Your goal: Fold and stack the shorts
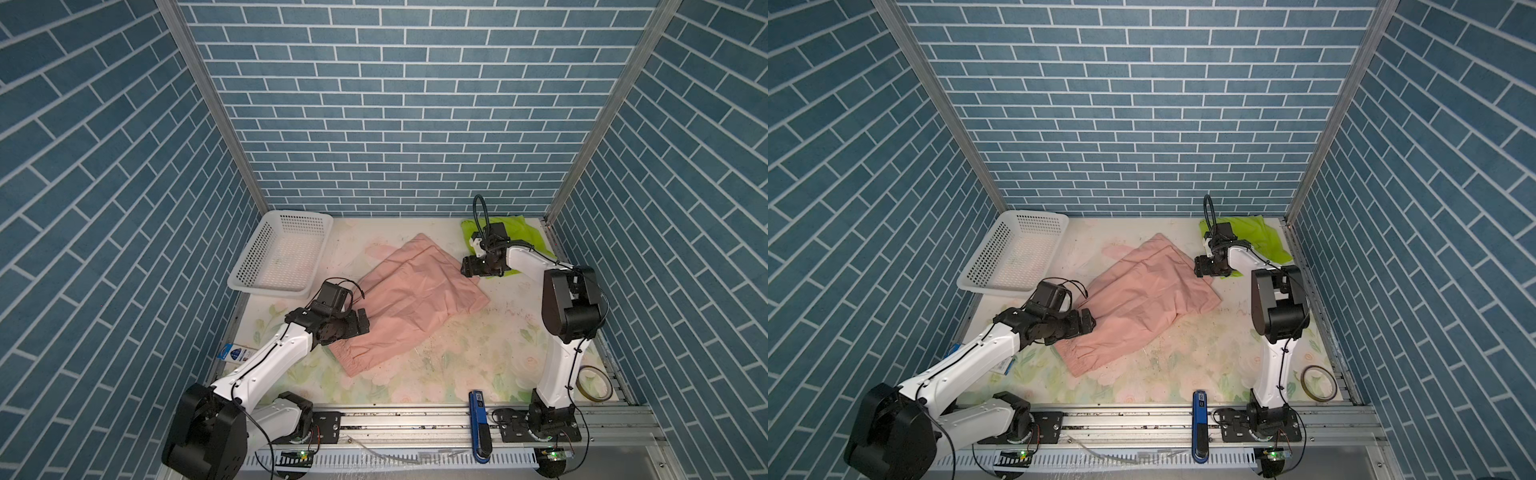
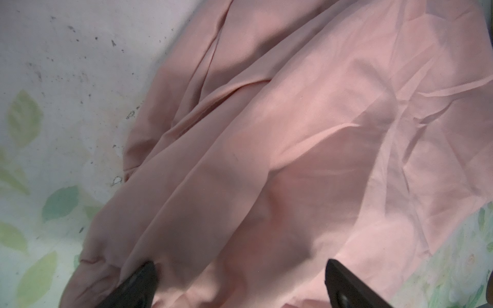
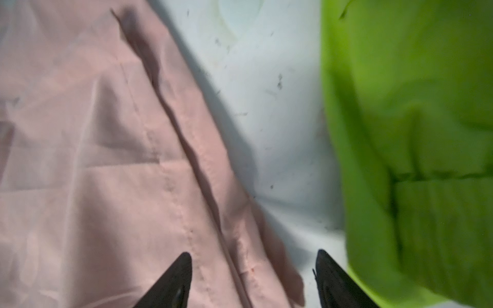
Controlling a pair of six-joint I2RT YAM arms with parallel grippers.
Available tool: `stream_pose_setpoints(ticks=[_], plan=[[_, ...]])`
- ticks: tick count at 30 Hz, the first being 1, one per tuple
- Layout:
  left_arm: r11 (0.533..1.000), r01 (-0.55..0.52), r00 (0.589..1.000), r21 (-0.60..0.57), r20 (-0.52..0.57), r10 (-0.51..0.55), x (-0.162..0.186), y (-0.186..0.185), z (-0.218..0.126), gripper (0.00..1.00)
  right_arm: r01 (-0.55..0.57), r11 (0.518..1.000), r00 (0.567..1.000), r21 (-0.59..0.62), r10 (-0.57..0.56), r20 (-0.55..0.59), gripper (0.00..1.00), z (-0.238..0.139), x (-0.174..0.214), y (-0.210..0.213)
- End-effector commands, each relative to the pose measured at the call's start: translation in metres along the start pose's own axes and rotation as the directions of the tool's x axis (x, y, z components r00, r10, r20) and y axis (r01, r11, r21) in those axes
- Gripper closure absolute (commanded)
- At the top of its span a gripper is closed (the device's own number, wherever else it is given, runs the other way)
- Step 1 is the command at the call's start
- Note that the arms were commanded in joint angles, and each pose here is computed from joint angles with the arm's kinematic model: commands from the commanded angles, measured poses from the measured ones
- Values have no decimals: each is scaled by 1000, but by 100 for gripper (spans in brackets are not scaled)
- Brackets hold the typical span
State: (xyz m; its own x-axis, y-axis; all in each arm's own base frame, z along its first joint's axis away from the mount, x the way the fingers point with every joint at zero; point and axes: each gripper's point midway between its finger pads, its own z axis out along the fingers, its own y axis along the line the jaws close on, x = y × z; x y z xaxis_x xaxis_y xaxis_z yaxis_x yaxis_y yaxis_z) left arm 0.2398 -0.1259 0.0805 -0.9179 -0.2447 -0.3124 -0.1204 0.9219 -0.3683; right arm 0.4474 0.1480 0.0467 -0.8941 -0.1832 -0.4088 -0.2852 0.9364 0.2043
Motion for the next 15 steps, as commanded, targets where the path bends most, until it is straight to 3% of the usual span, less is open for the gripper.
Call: stream_pose_setpoints(ticks=[1, 5, 7, 12, 15], plan=[[999, -23, 999, -24, 22, 23, -8, 0, -11, 0, 43, 996, 999, -72, -41, 32, 27, -2, -4, 14], [998, -37, 999, -45, 30, 39, -13, 1, -16, 0, 18, 998, 1000, -56, -18, 0, 30, 5, 7, 8], [998, -42, 998, -51, 36, 44, -14, 2, -20, 0, 15, 998, 1000, -60, -15, -5, 38, 3, 11, 9], [997, -45, 998, -55, 51, 48, -18, 3, -26, 0, -99, 995, 992, 30, 101, -81, 85, -10, 38, -3], [996, -50, 998, -75, 43, 53, -20, 5, -27, 0, -157, 985, 977, 66, 165, -136, 100, -20, 68, -6]])
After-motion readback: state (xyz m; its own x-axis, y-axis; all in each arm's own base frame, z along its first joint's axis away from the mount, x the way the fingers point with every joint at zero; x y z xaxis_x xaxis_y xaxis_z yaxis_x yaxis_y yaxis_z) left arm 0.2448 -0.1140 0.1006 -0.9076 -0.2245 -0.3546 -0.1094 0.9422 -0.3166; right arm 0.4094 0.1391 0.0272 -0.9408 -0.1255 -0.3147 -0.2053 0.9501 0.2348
